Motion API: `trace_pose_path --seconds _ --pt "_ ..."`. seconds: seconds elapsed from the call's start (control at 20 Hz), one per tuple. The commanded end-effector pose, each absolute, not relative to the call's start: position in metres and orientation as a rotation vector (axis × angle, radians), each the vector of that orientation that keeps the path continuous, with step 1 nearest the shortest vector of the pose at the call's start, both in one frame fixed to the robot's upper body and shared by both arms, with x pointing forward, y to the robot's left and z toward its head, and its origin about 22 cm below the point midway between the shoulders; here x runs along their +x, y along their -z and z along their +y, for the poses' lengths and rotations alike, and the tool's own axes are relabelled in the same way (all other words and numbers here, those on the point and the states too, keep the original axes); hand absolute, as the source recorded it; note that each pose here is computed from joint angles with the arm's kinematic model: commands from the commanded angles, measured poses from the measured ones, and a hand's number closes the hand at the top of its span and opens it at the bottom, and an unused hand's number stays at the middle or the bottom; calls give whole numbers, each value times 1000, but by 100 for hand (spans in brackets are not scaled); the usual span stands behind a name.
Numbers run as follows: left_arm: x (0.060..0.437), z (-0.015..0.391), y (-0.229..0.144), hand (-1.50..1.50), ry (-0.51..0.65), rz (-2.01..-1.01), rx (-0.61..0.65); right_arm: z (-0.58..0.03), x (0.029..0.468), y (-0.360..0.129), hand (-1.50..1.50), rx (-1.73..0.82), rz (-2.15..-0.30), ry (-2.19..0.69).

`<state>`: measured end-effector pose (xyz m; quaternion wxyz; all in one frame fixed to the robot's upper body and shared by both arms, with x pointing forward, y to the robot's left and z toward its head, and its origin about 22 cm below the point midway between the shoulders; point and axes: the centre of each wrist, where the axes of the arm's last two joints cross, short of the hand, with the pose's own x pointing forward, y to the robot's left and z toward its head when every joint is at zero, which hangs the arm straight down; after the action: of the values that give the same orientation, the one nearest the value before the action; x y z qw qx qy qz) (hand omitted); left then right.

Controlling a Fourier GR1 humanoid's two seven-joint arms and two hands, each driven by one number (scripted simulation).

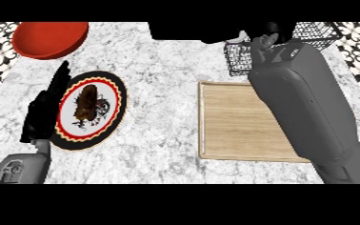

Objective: Pick the can from the tray and place it in the tiered basket

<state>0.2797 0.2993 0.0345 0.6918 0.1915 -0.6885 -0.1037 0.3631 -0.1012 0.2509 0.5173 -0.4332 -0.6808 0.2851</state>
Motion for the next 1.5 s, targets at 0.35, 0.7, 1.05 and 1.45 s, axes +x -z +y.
trace_pose_path --seconds 0.35,0.7,1.05,1.45 --pt "279 300 -29 0 229 -1535 424 -166 416 -233 150 -1467 -1417 -815" --pt "281 282 -35 0 232 -1543 419 -220 443 -220 150 -1421 -1422 -888" --pt "274 292 -28 0 255 -1550 408 -247 458 -218 150 -1233 -1427 -883" --pt "286 293 -30 0 245 -1545 428 -278 459 -178 -150 -981 -1285 -713"
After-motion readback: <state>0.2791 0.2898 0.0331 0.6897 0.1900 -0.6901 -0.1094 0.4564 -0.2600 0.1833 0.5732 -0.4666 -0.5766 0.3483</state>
